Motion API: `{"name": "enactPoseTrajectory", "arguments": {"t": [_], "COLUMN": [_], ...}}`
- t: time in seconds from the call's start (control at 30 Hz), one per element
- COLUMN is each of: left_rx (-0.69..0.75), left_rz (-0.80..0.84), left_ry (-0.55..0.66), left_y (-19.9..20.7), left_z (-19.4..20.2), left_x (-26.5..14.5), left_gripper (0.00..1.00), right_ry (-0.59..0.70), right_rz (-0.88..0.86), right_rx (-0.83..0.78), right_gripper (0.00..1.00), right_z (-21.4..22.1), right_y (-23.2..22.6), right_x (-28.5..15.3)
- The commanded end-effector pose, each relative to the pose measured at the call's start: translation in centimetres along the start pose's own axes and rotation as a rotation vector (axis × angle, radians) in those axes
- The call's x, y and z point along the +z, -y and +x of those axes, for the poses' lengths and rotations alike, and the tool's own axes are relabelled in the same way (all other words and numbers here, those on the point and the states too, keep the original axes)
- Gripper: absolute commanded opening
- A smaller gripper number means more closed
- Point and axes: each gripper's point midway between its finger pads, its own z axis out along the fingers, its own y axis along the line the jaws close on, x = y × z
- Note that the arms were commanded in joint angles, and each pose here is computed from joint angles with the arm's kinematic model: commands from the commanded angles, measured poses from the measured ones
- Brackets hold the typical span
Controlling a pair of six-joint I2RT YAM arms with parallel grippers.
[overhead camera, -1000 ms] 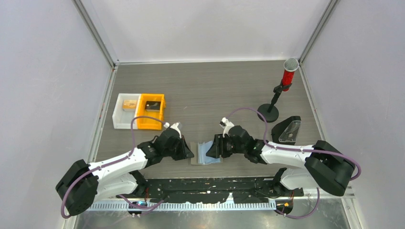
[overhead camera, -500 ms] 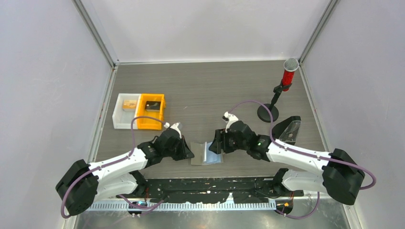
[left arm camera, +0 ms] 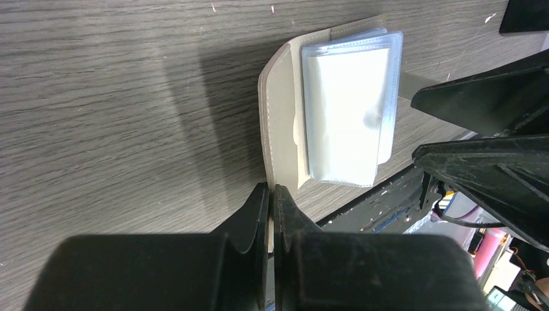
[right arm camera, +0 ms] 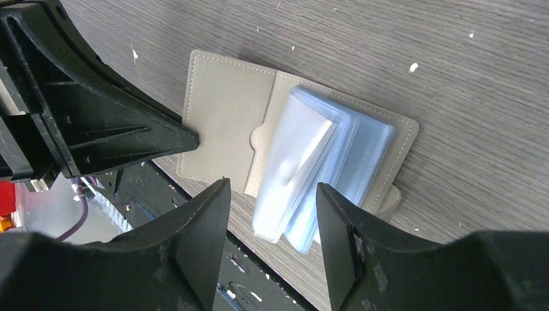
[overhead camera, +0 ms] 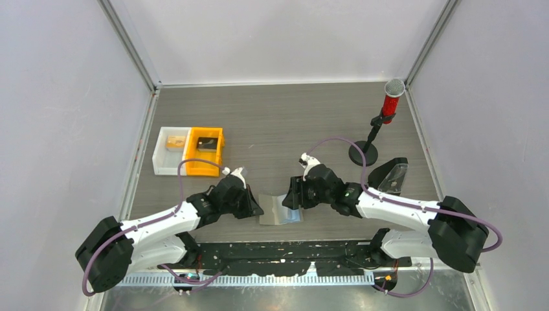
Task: Take the credit cards out of the card holder
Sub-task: Open the card holder at the center of the board.
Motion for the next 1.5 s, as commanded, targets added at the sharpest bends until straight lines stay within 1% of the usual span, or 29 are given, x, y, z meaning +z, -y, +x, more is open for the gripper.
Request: {"name": "enactPoseTrajectory", "arguments": {"t": [0.0, 0.9, 1.13, 1.33, 1.47], "left_rx": [0.01, 0.004, 0.005, 0.007, 0.008], "left_rz": [0.045, 0.043, 0.04, 0.044, 0.045], "left_ry": [0.018, 0.017, 0.014, 0.013, 0.013], "left_y": [0.9, 0.9, 0.9, 1.1, 1.1], "left_z": [-0.3, -0.2, -0.2, -0.2, -0.1], "left_x": [-0.1, 0.0, 0.1, 0.1, 0.1], "left_gripper": [0.0, 0.0, 0.0, 0.0, 0.0], "right_ry": [0.023, -0.032, -0.058, -0.048, -0.053], "right_rz": [-0.037, 0.121, 0.09, 0.059, 0.01], "right_rx": [0.009, 0.012, 0.019, 0.036, 0.045], "right_gripper": [0.58, 0.58, 0.58, 0.57, 0.57], "right_z": [-0.7, 1.3, 1.8, 1.7, 1.7], "right_y": [-1.0, 2.8, 2.4, 1.8, 0.9], "right_x": [0.7, 2.0, 2.5, 2.9, 2.9]}}
